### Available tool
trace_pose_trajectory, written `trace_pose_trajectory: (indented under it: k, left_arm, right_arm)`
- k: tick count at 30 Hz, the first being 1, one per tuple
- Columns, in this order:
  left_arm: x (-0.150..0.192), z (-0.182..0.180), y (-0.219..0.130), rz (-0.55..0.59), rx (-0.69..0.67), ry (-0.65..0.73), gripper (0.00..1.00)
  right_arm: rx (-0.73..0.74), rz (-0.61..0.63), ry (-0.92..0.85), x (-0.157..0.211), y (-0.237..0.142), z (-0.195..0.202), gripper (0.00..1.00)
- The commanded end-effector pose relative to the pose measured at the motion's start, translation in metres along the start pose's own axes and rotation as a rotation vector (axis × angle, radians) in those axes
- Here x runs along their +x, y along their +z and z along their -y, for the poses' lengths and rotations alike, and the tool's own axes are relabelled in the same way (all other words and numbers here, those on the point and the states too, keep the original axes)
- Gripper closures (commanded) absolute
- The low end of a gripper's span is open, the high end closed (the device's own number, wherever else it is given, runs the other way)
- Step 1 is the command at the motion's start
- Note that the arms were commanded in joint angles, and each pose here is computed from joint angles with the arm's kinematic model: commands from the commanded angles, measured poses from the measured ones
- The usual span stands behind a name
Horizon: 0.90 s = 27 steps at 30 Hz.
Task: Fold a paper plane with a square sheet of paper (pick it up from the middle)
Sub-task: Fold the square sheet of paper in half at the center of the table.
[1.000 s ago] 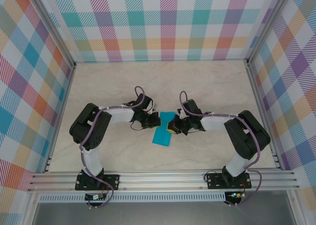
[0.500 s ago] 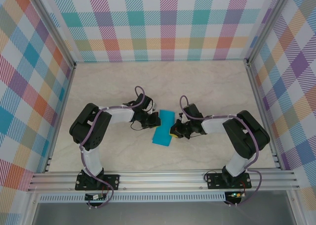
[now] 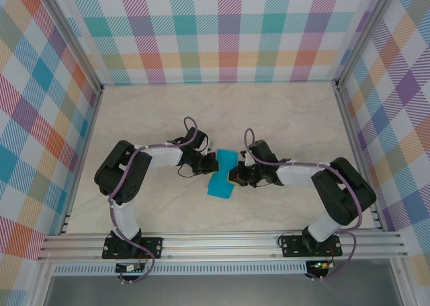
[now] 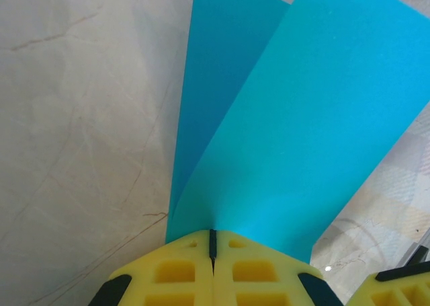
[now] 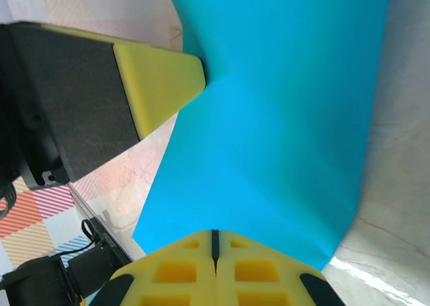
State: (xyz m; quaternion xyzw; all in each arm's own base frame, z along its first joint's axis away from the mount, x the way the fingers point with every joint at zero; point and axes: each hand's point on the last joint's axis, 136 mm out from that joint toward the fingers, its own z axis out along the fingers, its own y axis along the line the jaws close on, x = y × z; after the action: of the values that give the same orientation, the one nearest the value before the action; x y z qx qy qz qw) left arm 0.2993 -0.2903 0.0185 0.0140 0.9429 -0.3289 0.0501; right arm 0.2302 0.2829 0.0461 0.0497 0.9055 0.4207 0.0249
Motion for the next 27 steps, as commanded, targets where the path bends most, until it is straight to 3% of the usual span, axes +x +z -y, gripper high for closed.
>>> trace_pose_trajectory:
  k: [1,10,20,27]
  left_arm:
    - [0.031,-0.041,0.013,-0.085,-0.156,-0.038,1.00]
    - [0.030,-0.041,0.013,-0.083,-0.159,-0.037,1.00]
    - [0.030,-0.040,0.011,-0.082,-0.162,-0.035,1.00]
    - [0.030,-0.041,0.012,-0.083,-0.162,-0.036,1.00]
  right_arm:
    - [0.037,-0.028,-0.011,0.012,0.007,0.019,1.00]
    - [0.110,-0.051,0.015,0.024,0.015,0.050,1.00]
    - [0.026,-0.014,-0.080,0.025,-0.002,0.006,1.00]
    - [0.043,-0.055,-0.062,0.036,0.011,0.017,1.00]
